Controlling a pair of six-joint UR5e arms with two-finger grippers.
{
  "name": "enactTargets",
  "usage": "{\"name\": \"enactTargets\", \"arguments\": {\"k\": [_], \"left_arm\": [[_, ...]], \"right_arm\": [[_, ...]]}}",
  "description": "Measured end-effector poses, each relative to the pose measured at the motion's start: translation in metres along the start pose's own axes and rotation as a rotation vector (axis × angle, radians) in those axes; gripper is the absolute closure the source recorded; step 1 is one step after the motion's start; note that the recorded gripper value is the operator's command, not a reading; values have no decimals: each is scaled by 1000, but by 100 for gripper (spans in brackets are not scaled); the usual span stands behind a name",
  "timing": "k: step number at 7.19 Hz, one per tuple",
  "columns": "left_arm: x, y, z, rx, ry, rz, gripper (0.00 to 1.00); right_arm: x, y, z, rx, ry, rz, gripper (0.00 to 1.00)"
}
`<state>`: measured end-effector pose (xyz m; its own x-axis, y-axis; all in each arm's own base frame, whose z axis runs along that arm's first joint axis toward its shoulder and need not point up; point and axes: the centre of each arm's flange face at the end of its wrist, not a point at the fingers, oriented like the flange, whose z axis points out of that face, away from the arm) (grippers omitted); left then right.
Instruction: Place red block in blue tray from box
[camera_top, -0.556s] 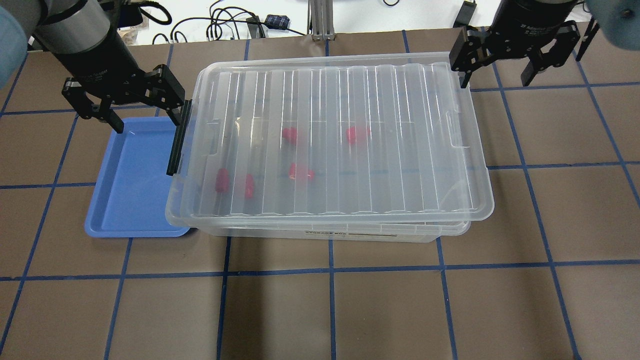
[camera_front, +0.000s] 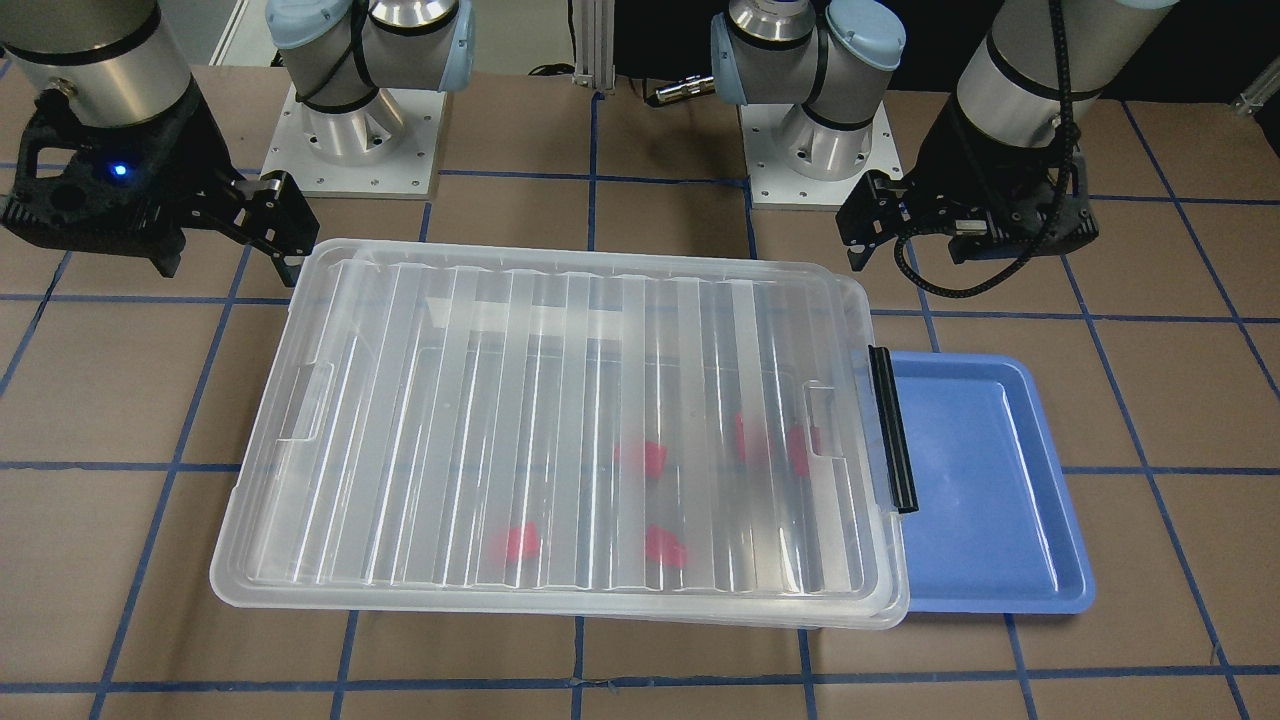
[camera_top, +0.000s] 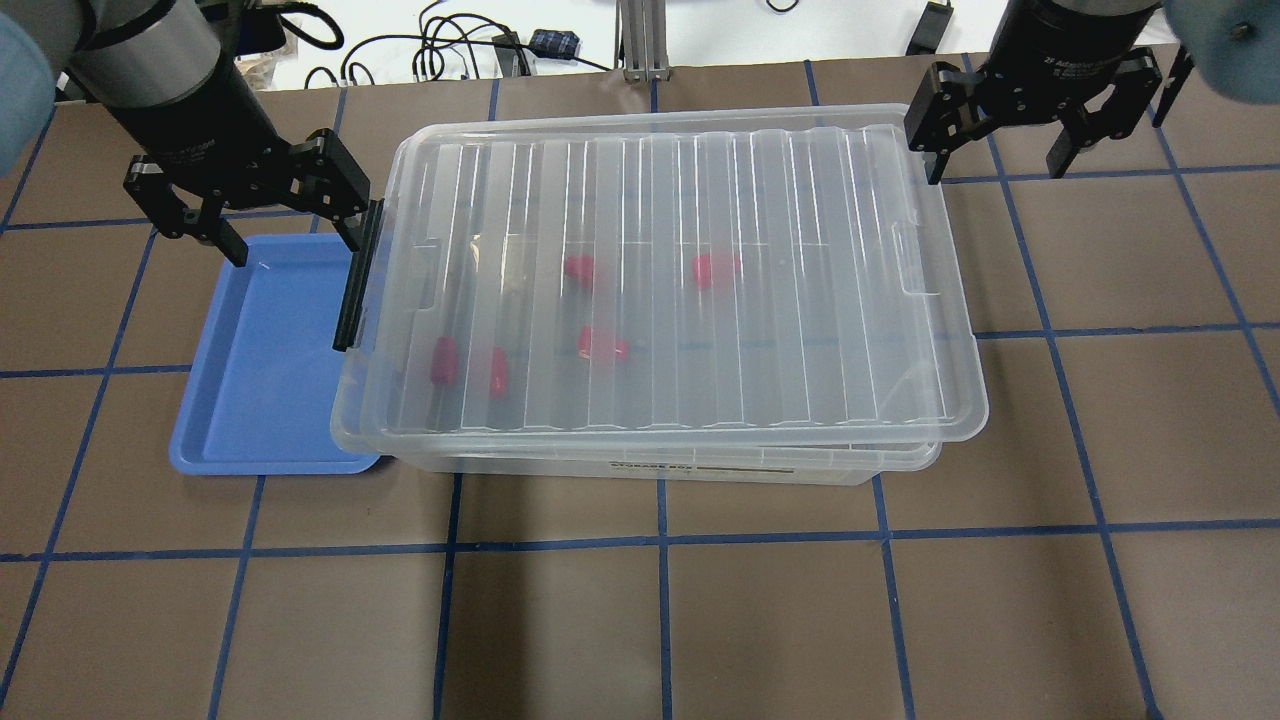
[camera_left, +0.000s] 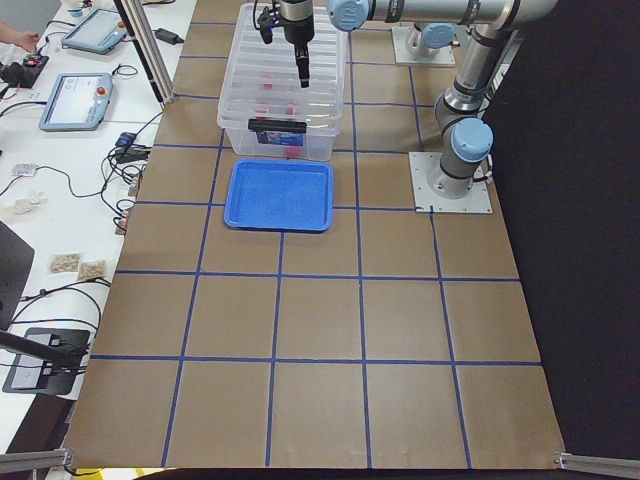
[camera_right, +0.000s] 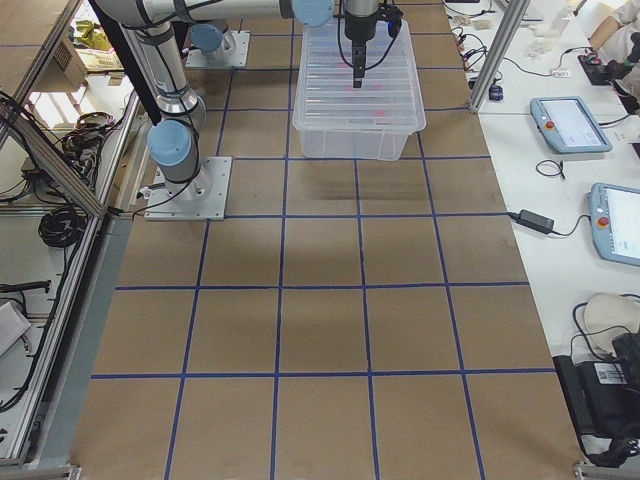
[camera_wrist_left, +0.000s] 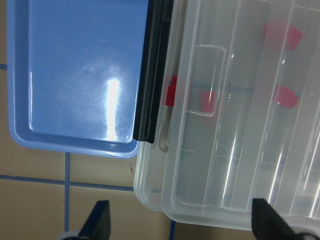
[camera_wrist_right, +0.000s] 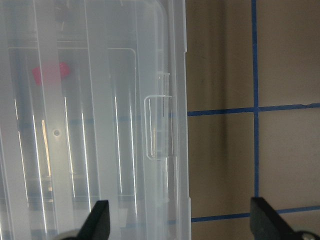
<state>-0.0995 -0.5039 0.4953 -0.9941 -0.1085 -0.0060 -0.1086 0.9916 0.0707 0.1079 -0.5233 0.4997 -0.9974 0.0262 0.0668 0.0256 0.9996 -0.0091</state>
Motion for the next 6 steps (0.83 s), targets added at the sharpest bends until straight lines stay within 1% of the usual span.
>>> {"name": "enactTargets", "arguments": {"k": [1,2,4,5,6], "left_arm": [[0,0,0,1,0,0,0],[0,0,-1,2,0,0,0],[0,0,0,1,-1,1,0],[0,0,0,3,-5,2,0],[-1,0,-1,5,-13,3,0]], "right_arm": [[7,-4,24,-30,0,-7,0],[18,-14,56,-38,-2,-10,0],[34,-37,117,-9,-5,-41,0],[36,-41,136,-9,-10,-49,0],[36,-43,146,-10,-13,-56,0]]}}
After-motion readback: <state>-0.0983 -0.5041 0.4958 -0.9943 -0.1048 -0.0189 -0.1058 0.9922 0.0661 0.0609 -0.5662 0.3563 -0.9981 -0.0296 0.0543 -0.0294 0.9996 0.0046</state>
